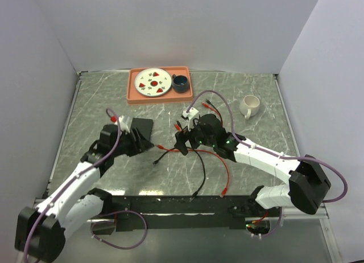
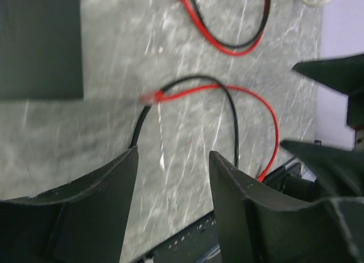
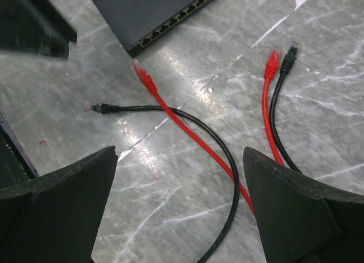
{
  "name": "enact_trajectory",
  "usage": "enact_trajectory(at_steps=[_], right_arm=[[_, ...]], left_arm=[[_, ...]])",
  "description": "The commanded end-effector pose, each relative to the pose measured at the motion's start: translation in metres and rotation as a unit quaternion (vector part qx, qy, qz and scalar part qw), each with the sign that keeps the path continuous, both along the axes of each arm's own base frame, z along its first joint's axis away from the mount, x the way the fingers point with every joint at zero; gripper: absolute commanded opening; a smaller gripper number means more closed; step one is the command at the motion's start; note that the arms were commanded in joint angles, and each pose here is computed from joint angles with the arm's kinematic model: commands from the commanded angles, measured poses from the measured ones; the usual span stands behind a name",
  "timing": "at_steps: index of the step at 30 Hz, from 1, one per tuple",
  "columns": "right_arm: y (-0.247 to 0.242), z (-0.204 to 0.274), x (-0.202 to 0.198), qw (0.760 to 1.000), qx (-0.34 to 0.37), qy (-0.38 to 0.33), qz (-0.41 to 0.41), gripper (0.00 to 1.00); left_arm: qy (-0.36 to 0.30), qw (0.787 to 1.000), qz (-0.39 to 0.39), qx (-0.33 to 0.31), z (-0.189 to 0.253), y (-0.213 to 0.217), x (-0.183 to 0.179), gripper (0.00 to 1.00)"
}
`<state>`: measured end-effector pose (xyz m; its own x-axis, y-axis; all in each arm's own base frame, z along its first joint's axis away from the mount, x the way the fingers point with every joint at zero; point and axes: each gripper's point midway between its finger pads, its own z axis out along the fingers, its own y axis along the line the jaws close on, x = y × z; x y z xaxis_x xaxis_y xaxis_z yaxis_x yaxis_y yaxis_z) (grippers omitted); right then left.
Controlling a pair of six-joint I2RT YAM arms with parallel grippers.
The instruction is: Insert the plug into the switch port
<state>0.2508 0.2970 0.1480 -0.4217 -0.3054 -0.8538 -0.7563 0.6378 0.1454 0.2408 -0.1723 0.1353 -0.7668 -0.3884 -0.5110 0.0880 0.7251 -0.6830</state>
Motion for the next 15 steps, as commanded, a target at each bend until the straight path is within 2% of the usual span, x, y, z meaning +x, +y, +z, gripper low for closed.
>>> enact_trajectory(at_steps=[1,3,8,15], right_arm=[[0.011,0.015,-0.001,0.999,0.038,-0.017,0.011,1.0],[0.012,0.015,-0.001,0.999,0.04,-0.016,0.012,1.0],[0.013,0.013,-0.002,0.999,0.038,-0.014,0.015,1.0],[0.012,0.014,-0.001,0.999,0.036,-0.016,0.012,1.0]], left_arm=[[0.009,0.999,0.027,-0.034,-0.005,0.0,-0.019,0.58],[0.004,0.999,0.018,-0.046,-0.006,-0.006,-0.026,0.57],[0.045,0.998,0.029,-0.025,-0.042,-0.002,-0.039,0.57],[0.06,0.997,0.042,0.007,-0.07,0.0,-0.038,0.47]])
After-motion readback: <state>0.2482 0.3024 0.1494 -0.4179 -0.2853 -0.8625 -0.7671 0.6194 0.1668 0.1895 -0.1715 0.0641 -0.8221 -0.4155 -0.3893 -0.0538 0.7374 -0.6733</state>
